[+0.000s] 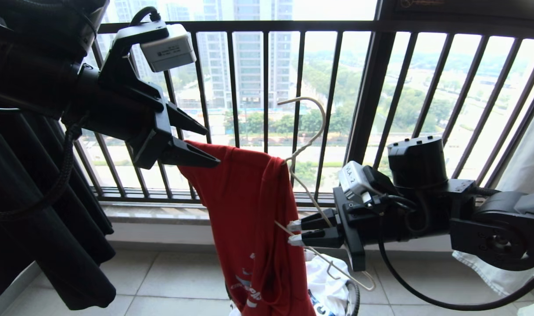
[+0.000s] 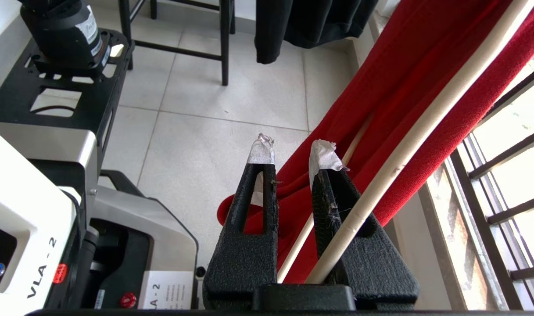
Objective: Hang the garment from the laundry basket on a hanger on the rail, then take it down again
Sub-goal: Hang the clothes on the clothes rack
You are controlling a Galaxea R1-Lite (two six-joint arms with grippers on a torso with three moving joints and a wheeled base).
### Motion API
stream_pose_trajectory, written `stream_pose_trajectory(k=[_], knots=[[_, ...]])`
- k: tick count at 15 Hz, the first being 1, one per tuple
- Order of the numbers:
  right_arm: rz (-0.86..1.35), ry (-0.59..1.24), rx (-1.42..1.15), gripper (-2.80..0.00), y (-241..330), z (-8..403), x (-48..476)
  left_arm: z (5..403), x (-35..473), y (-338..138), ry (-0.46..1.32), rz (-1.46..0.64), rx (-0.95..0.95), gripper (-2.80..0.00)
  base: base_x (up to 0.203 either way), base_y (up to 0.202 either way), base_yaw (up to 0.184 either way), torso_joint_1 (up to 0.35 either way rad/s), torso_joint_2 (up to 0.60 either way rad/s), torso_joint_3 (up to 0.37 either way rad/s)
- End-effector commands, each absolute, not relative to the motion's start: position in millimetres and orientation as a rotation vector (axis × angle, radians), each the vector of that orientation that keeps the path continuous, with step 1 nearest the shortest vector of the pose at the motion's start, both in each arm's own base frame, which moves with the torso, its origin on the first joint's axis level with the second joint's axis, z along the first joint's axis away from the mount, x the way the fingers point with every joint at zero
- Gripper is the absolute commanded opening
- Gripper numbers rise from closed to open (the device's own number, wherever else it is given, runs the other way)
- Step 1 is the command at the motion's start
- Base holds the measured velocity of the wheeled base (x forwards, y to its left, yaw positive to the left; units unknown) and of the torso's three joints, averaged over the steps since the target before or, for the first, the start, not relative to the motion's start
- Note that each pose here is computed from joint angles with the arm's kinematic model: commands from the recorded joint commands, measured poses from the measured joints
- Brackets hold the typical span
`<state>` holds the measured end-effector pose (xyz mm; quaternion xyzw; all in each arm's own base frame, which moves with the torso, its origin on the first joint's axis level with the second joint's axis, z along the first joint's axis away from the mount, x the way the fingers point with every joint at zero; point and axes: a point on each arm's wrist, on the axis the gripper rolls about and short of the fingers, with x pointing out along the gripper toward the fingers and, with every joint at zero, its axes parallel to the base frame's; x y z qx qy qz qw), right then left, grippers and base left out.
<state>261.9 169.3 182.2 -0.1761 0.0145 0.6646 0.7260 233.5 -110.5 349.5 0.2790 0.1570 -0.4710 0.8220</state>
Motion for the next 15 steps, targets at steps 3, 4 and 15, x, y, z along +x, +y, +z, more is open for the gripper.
stream_pose_trajectory(k=[3,4,15], knots=[[1.487,-0.001,-0.467,-2.80,164,186,256,349,234,-114,0.337,-1.017,0.599,0.00,0.000,0.000,0.000,0.000,0.00,0.000],[1.489,0.001,-0.470,-2.80,164,185,255,349,233,-115,0.341,-1.026,0.601,0.00,0.000,0.000,0.000,0.000,0.00,0.000],[1.534,-0.055,-0.479,-2.80,163,194,237,331,245,-138,0.410,-1.105,0.590,0.00,0.000,0.000,0.000,0.000,0.00,0.000]])
